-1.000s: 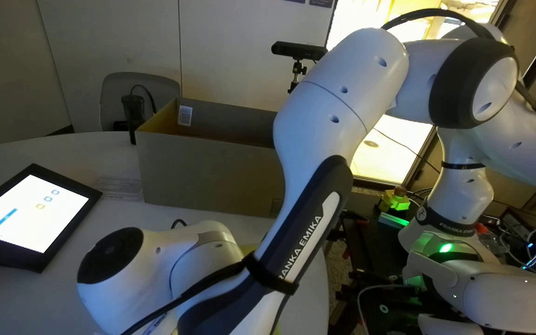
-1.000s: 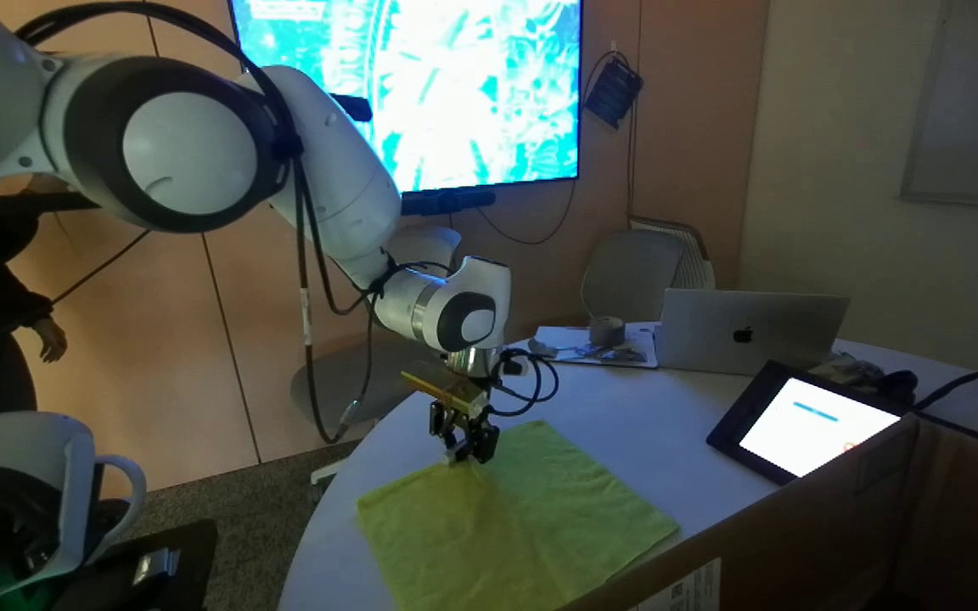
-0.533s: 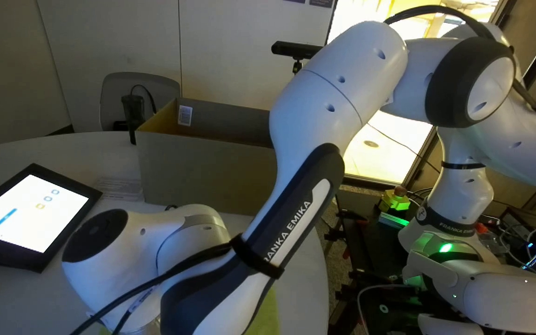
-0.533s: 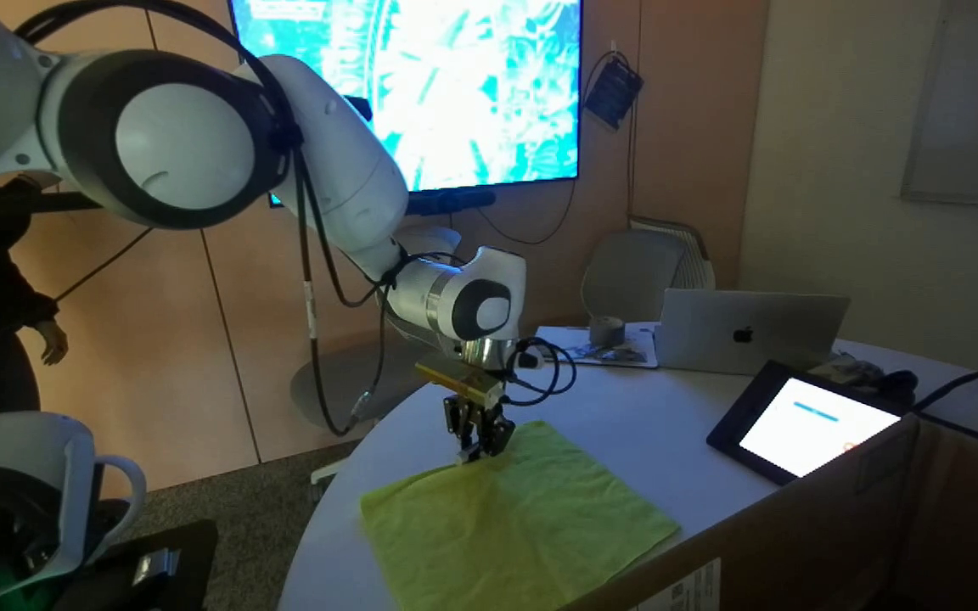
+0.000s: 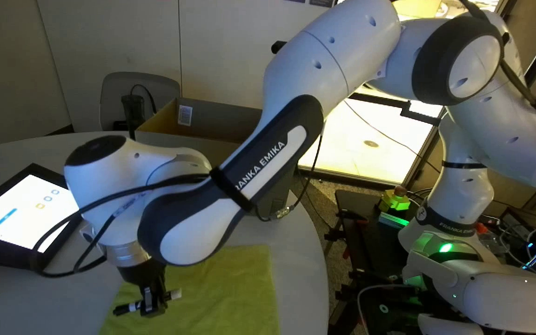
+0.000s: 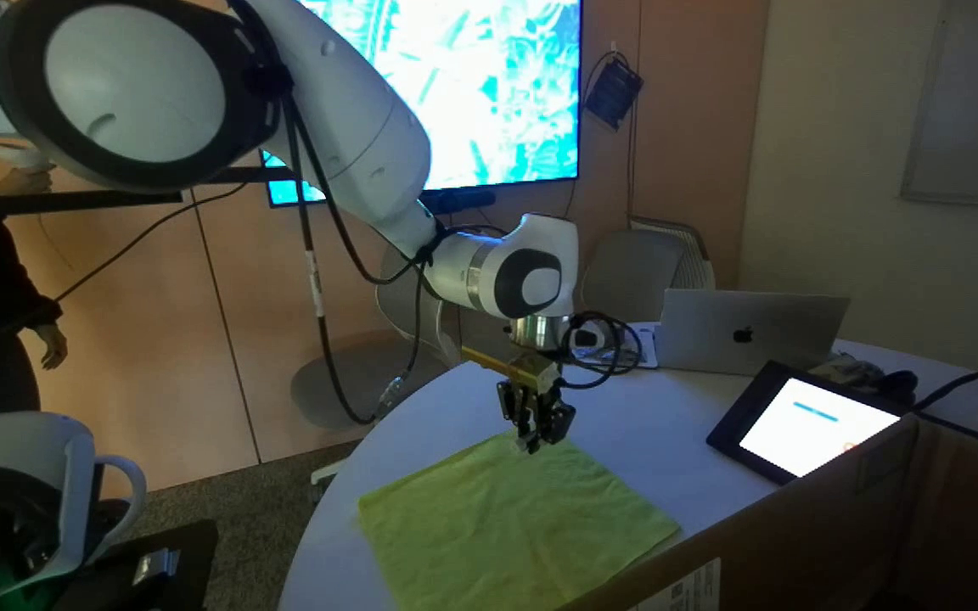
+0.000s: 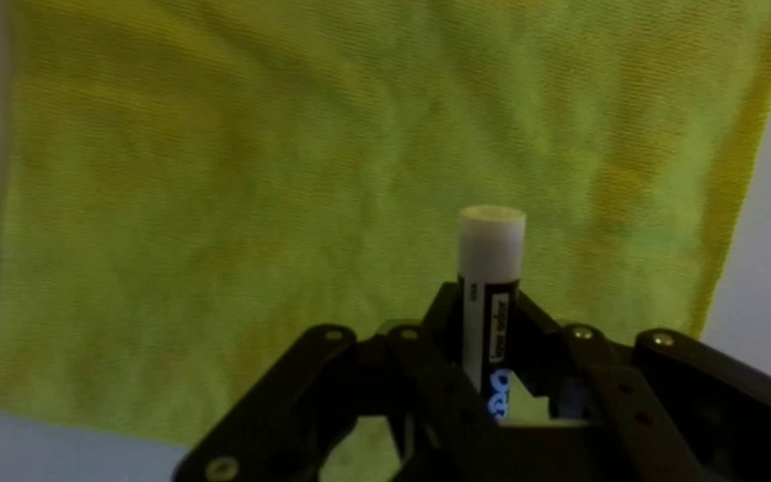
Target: Put the marker on the towel, fold the towel, and then put the folded towel in the box
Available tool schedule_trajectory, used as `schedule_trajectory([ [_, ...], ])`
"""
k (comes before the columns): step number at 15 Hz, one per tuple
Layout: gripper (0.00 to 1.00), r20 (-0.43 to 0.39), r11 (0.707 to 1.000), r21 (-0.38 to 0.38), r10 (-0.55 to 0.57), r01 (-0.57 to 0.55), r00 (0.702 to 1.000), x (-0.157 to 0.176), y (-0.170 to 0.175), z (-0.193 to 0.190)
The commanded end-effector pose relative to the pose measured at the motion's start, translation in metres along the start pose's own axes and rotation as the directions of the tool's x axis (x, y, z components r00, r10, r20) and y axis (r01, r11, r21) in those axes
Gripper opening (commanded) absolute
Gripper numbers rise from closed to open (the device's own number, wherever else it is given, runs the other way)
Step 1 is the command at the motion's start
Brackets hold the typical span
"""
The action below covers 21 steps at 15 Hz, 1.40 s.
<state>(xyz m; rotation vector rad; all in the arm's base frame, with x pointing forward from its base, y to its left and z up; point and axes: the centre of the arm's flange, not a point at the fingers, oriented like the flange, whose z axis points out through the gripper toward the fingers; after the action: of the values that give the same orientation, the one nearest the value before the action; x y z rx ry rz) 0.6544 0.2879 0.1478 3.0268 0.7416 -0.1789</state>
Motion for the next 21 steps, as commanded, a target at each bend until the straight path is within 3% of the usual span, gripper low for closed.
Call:
schedule_trajectory([
  [1,0.19,-0.029,0.997,-0.006,0.077,-0.077,0.997,-0.023,0.044,-0.014],
  [6,0.2,0.016,0.992,0.016,0.128,-0.129,0.992,-0.05,0.072,0.006],
  [13,0.19,0.029,0.989,0.067,0.133,-0.135,0.991,-0.079,0.047,0.021],
  [17,0.2,0.042,0.99,0.035,0.137,-0.139,0.99,-0.088,0.044,0.04],
  [18,0.27,0.043,0.989,0.025,0.147,-0.148,0.988,-0.089,0.046,0.047],
  [19,0.39,0.047,0.988,0.023,0.154,-0.155,0.987,-0.091,0.049,0.053],
  [21,0.52,0.049,0.985,0.019,0.169,-0.171,0.984,-0.094,0.056,0.06],
])
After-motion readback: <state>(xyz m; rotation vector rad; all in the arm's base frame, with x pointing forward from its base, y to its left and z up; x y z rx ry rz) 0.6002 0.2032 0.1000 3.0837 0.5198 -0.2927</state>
